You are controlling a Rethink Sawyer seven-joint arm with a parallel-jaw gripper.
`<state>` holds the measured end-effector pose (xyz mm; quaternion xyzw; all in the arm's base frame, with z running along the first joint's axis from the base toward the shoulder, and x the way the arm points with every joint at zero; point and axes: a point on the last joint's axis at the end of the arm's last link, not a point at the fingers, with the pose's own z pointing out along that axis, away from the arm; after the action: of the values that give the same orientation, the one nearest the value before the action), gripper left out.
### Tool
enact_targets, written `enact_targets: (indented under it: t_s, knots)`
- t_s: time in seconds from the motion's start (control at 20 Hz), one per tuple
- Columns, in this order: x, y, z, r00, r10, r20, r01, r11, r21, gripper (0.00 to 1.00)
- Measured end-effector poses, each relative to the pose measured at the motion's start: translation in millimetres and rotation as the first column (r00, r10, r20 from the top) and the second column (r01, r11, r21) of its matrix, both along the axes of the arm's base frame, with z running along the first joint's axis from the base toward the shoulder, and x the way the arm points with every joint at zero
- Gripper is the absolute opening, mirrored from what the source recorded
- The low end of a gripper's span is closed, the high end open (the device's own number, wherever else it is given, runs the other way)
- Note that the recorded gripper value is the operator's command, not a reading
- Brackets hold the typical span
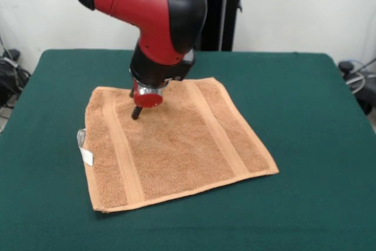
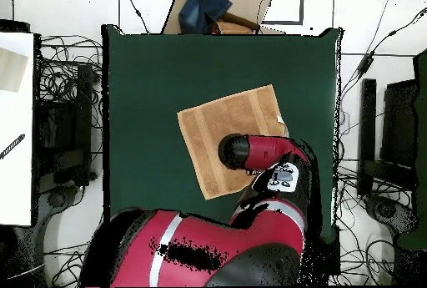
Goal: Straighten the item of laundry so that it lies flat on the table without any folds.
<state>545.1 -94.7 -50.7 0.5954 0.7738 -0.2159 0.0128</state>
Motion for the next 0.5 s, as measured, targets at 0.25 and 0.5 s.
enact_targets:
  t_s: [0.25, 0.5]
  knots:
    - [0.5, -12, 1, 1.000, -0.018, 0.013, 0.018, 1.000, -0.001, 1.00]
    - [-0.2, -24, 4, 0.999, -0.039, 0.018, 0.039, 0.999, -0.002, 1.00]
